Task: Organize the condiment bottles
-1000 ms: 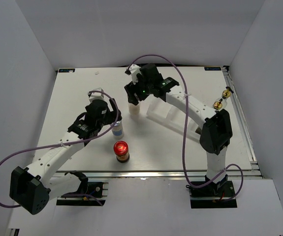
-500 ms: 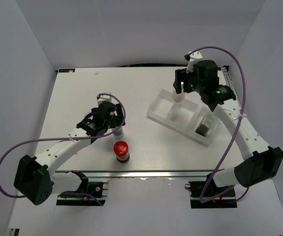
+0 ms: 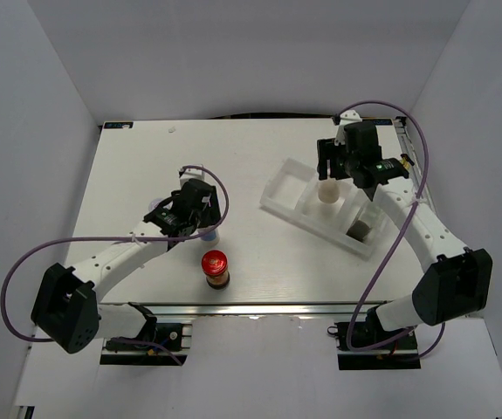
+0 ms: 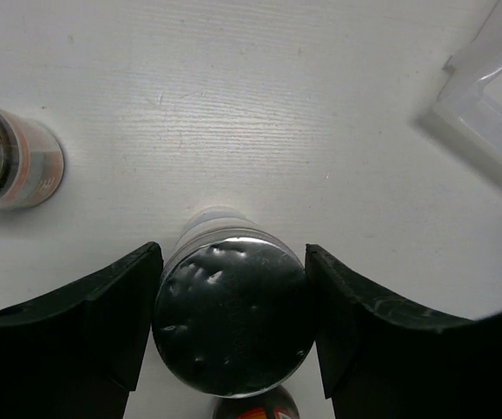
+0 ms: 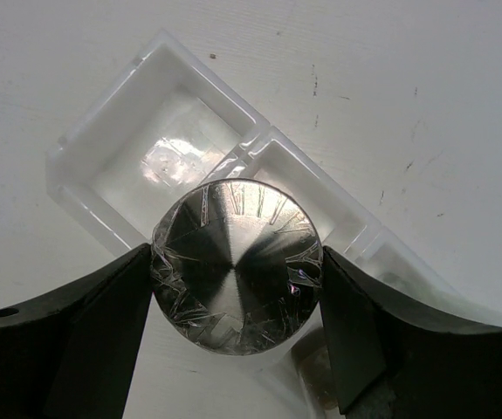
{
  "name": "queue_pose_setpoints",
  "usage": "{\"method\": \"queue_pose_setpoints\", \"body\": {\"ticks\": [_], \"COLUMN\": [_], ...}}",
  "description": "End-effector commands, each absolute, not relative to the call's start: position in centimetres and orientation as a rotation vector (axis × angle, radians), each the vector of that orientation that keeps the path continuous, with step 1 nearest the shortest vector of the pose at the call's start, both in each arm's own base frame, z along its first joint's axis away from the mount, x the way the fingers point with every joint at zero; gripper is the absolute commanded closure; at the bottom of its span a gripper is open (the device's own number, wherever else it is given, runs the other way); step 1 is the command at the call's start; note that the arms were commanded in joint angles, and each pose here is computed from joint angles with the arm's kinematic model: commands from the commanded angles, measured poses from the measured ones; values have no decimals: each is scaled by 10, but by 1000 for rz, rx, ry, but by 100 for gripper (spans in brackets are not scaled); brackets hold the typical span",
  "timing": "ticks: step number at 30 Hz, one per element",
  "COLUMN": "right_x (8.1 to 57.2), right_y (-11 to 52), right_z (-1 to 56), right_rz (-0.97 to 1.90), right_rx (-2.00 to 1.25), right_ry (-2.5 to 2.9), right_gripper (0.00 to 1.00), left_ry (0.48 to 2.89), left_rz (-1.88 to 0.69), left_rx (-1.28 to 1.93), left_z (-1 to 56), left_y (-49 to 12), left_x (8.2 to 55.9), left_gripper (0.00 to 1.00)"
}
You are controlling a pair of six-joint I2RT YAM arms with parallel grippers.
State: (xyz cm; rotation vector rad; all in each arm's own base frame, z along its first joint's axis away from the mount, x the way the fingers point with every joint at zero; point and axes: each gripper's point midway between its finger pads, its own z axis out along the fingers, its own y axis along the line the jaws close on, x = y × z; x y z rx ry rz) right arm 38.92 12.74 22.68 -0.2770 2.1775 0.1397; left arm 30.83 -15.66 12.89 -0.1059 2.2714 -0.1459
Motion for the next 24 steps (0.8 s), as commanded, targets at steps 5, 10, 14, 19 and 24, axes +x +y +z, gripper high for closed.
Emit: {"method": "queue_pose_setpoints", "body": {"ticks": [5, 10, 14, 19, 24], "right_x": [416, 431, 440, 448, 456], "right_y": [123, 123, 125, 121, 114], "right_z": [230, 220, 211, 191, 185], "right_rz": [103, 97, 105, 56, 8], "right_rx": [-196, -154, -128, -85, -48], "right_ry": [2088, 2065, 2067, 2105, 2087], "right_gripper": [100, 100, 96, 69, 60], "left_ry": [2203, 2198, 2175, 2147, 2102], "left_rz": [-178, -180, -197, -199, -215], "left_rx": [-101, -99, -93, -91, -88], "left_z": [154, 156, 165, 177, 195], "left_y": [-164, -165, -169, -170, -173], "left_x": [320, 321, 324, 329, 336], "left_gripper": [43, 72, 90, 100, 100]}}
